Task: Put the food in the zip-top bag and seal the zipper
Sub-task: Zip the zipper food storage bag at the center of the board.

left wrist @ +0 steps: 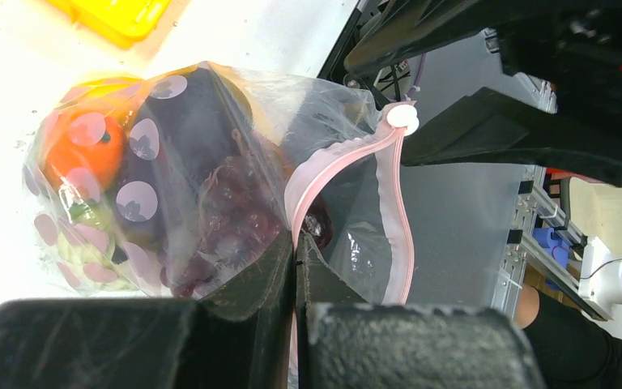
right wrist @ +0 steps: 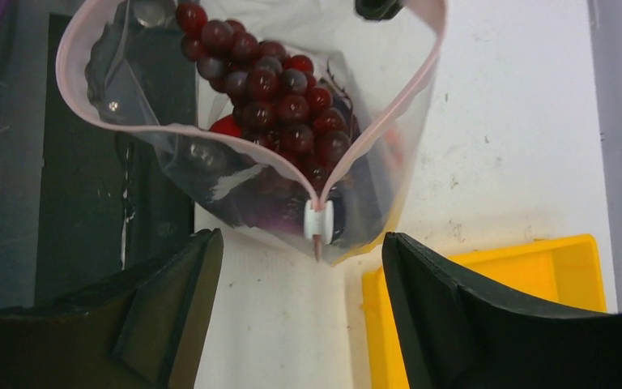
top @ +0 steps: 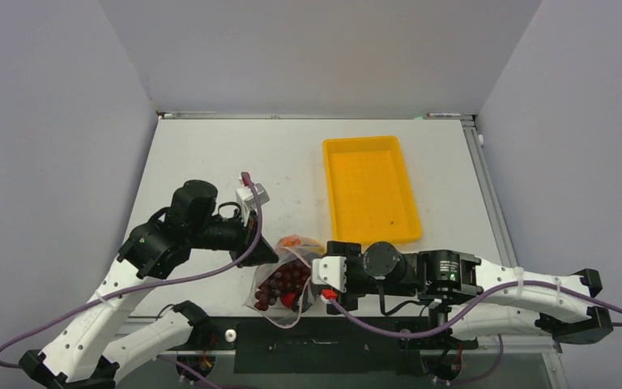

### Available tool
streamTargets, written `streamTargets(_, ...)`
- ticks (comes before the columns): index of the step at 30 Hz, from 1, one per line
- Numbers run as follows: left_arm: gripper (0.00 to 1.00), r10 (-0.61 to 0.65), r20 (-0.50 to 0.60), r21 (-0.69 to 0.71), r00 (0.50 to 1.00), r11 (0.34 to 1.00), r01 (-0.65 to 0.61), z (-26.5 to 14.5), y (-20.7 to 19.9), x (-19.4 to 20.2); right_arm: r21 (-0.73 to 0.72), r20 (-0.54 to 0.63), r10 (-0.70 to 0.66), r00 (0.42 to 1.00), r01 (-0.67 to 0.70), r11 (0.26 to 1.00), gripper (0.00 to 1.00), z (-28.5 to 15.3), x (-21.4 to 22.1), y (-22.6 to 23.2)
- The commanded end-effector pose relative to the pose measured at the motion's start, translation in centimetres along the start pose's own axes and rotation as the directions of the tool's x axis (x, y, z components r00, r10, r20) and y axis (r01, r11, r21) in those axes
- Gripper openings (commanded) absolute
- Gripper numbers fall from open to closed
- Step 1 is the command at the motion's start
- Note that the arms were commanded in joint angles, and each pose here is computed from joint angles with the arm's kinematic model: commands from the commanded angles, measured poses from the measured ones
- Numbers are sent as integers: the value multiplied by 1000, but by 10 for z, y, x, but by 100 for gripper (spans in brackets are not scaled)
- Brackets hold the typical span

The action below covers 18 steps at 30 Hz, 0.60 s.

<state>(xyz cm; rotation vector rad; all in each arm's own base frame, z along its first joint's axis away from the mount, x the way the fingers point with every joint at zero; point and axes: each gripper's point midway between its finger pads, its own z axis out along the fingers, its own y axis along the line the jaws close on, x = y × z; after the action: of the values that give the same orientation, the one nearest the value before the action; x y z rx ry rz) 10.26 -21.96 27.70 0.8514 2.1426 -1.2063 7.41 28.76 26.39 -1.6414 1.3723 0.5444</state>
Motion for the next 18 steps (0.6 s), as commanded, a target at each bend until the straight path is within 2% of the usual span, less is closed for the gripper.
streamTargets(1, 0, 66, 52, 12, 996, 998, -67, -9, -12, -16, -9, 38, -38, 999, 38, 999, 72, 8, 0, 5)
streamTargets(5, 0, 66, 46, 5, 997, 998, -66, -7, -11, -15, 10, 42, -50, 998, 50, 999, 68, 11, 4, 3)
streamTargets(18, 0, 64, 40, 7, 997, 998, -64, -7, -11, -15, 60, 119, -50, 992, 43, 997, 46, 15, -1, -1)
